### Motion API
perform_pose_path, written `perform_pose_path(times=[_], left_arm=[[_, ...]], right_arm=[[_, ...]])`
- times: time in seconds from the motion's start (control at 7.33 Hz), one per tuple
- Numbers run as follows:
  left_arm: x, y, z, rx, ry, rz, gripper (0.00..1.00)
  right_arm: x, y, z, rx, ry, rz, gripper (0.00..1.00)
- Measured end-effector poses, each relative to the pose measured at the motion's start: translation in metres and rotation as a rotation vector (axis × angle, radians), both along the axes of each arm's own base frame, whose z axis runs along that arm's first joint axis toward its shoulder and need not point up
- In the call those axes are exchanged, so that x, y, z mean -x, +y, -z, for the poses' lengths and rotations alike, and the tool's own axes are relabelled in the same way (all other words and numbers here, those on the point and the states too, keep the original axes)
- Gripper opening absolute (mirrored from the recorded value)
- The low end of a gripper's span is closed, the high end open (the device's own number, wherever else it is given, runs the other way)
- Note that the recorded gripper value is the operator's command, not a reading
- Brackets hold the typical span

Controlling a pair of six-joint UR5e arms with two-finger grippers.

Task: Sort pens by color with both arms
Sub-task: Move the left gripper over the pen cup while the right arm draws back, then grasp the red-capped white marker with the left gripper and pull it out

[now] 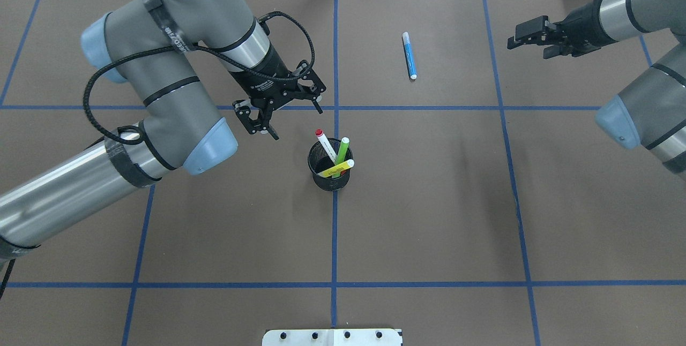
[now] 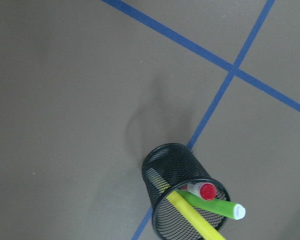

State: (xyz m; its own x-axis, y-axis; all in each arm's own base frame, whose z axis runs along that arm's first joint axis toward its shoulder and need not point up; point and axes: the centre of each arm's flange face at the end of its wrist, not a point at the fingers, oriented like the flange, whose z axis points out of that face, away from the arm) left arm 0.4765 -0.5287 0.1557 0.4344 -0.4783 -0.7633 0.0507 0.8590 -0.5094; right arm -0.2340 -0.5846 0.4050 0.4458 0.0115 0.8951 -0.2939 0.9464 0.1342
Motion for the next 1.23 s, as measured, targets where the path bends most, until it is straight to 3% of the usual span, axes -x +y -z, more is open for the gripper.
perform_pose_path(times=[0.14, 0.41, 0.82, 0.96, 1.09, 1.23], left_arm=[[-0.011, -0.01, 0.002, 0.013, 0.001, 0.005, 0.97], [-0.029, -0.021, -0.008, 0.037, -0.017, 0.002, 0.74], [-0.055, -0.018, -0.016, 0.036, -0.015, -0.024, 0.63], [-0.06, -0.014, -0.016, 0.034, -0.011, -0.031, 0.54], [-0.064, -0.011, -0.016, 0.034, -0.009, -0.036, 0.31], [-0.065, -0.01, -0.016, 0.036, -0.01, -0.037, 0.0]], right_arm=[[0.002, -0.004, -0.009, 0.003, 0.013, 0.006, 1.0], [0.004, -0.008, -0.019, -0.002, 0.03, 0.018, 1.0], [0.004, -0.007, -0.023, 0.007, 0.031, 0.03, 1.0], [0.005, -0.007, -0.023, 0.009, 0.03, 0.032, 1.0], [0.005, -0.007, -0.023, 0.01, 0.03, 0.032, 1.0], [0.005, -0.007, -0.023, 0.009, 0.03, 0.032, 1.0]])
